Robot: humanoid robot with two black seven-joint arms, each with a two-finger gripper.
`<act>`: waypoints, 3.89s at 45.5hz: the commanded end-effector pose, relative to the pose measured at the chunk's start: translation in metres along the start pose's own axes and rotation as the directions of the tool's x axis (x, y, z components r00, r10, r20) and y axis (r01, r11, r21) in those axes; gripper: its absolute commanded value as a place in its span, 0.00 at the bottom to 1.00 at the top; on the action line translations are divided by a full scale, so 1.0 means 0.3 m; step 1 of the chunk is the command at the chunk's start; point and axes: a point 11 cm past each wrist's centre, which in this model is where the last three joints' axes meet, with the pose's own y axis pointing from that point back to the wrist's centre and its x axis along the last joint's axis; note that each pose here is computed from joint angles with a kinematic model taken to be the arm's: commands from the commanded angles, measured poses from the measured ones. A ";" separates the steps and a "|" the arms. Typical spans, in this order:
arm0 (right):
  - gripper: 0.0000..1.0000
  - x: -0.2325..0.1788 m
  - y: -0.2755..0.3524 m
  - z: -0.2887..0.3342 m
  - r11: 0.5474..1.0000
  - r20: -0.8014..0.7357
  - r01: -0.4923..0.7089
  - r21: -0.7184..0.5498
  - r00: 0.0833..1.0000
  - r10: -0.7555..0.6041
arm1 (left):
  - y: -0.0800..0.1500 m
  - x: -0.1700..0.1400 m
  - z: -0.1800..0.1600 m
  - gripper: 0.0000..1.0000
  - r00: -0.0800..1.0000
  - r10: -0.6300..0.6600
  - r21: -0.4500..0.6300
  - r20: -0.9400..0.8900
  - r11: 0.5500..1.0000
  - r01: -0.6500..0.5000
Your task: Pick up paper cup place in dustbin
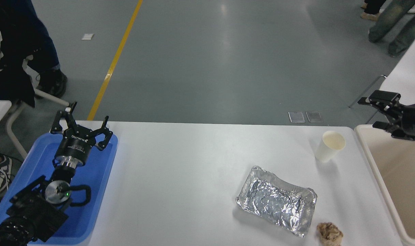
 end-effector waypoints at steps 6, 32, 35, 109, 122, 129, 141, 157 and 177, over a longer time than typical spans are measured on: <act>1.00 0.045 0.150 -0.333 0.960 -0.268 0.164 -0.226 0.937 -0.223 | 0.002 0.002 0.001 1.00 1.000 0.002 -0.002 -0.001 1.000 -0.002; 1.00 0.037 0.170 -0.643 0.914 -0.624 0.023 -0.405 0.724 -0.295 | 0.002 0.002 0.000 1.00 1.000 0.001 0.000 0.000 1.000 -0.001; 1.00 0.036 0.166 -0.634 0.911 -0.623 0.026 -0.412 0.722 -0.302 | 0.002 0.002 0.000 1.00 1.000 0.002 -0.001 -0.001 1.000 -0.002; 1.00 -0.194 -0.496 0.101 0.945 -0.505 -0.157 -0.288 0.863 -0.011 | 0.000 -0.002 -0.004 1.00 1.000 -0.001 -0.001 -0.003 1.000 0.001; 1.00 -0.219 -0.511 0.147 0.943 -0.438 -0.210 -0.259 0.895 0.079 | 0.000 -0.002 -0.005 1.00 1.000 -0.001 0.001 -0.003 1.000 0.001; 1.00 -0.239 -0.517 0.183 0.939 -0.439 -0.215 -0.270 0.895 0.079 | 0.000 -0.002 -0.004 1.00 1.000 -0.001 -0.001 -0.003 1.000 0.001; 1.00 -0.264 -0.525 0.233 0.925 -0.450 -0.262 -0.274 0.885 0.118 | 0.000 -0.001 -0.001 1.00 1.000 -0.001 -0.002 -0.003 1.000 0.001; 0.16 -0.279 -0.526 0.263 0.898 -0.357 -0.290 -0.330 0.919 0.165 | 0.000 -0.001 -0.002 1.00 1.000 0.000 -0.001 -0.001 1.000 0.000; 0.00 -0.277 -0.513 0.272 0.898 -0.272 -0.265 -0.352 0.947 0.173 | 0.000 -0.001 -0.002 1.00 1.000 0.000 -0.001 -0.001 1.000 0.000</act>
